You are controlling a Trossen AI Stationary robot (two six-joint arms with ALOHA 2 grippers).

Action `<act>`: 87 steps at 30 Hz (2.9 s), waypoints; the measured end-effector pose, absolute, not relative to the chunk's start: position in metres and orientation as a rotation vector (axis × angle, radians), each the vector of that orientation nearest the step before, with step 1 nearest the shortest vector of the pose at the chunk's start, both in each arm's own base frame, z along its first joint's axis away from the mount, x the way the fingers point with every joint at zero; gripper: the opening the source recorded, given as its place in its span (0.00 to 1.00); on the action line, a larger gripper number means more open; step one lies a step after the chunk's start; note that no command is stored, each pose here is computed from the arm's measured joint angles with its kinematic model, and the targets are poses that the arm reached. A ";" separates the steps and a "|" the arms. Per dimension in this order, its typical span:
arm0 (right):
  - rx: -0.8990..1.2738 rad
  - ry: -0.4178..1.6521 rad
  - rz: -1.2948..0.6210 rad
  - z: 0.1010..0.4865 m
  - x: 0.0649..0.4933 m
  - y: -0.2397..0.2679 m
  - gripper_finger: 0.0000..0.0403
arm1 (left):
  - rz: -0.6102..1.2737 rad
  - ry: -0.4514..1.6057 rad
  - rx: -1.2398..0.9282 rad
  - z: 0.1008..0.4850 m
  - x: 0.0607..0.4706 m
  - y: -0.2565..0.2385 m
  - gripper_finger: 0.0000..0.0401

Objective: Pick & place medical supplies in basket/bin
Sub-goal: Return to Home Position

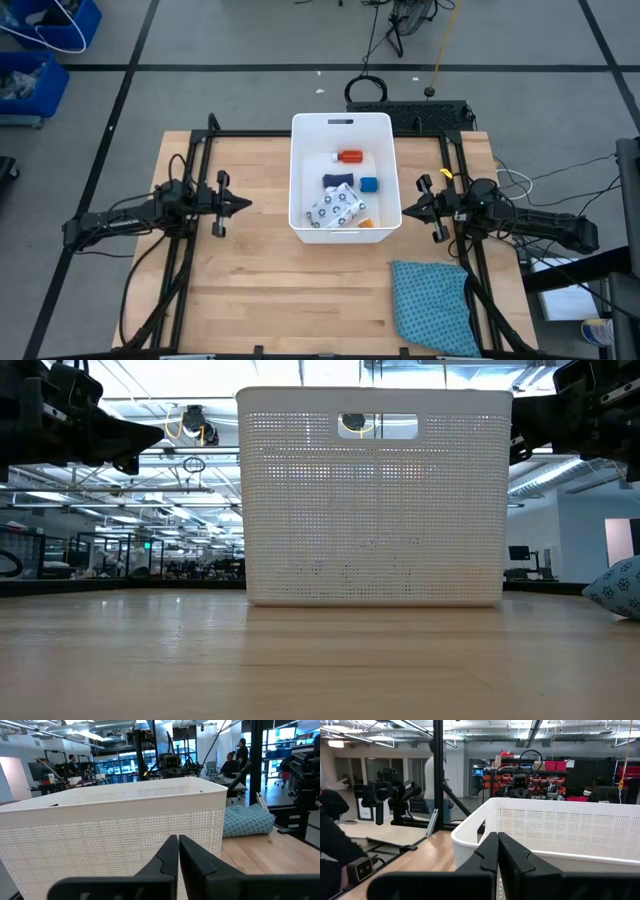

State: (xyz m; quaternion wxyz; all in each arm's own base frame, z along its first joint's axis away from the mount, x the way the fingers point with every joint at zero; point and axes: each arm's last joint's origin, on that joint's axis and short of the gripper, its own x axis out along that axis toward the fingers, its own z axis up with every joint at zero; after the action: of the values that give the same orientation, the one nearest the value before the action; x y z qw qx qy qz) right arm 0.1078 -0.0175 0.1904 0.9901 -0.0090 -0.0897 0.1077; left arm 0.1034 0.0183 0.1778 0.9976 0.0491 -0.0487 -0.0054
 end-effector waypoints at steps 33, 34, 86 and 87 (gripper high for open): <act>-0.018 -0.180 0.216 0.190 0.108 -0.017 0.00 | -0.011 -0.097 0.098 0.178 0.103 0.018 0.02; -0.018 -0.180 0.216 0.190 0.108 -0.017 0.00 | -0.011 -0.097 0.098 0.178 0.103 0.018 0.02; -0.018 -0.180 0.216 0.190 0.108 -0.017 0.00 | -0.011 -0.098 0.099 0.178 0.103 0.018 0.07; -0.018 -0.180 0.216 0.190 0.108 -0.017 0.01 | -0.011 -0.098 0.098 0.178 0.103 0.018 0.07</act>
State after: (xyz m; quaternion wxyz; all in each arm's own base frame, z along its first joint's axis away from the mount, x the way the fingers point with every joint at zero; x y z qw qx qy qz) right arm 0.1078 -0.0175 0.1903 0.9901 -0.0089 -0.0896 0.1075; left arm 0.1034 0.0183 0.1778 0.9976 0.0492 -0.0487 -0.0053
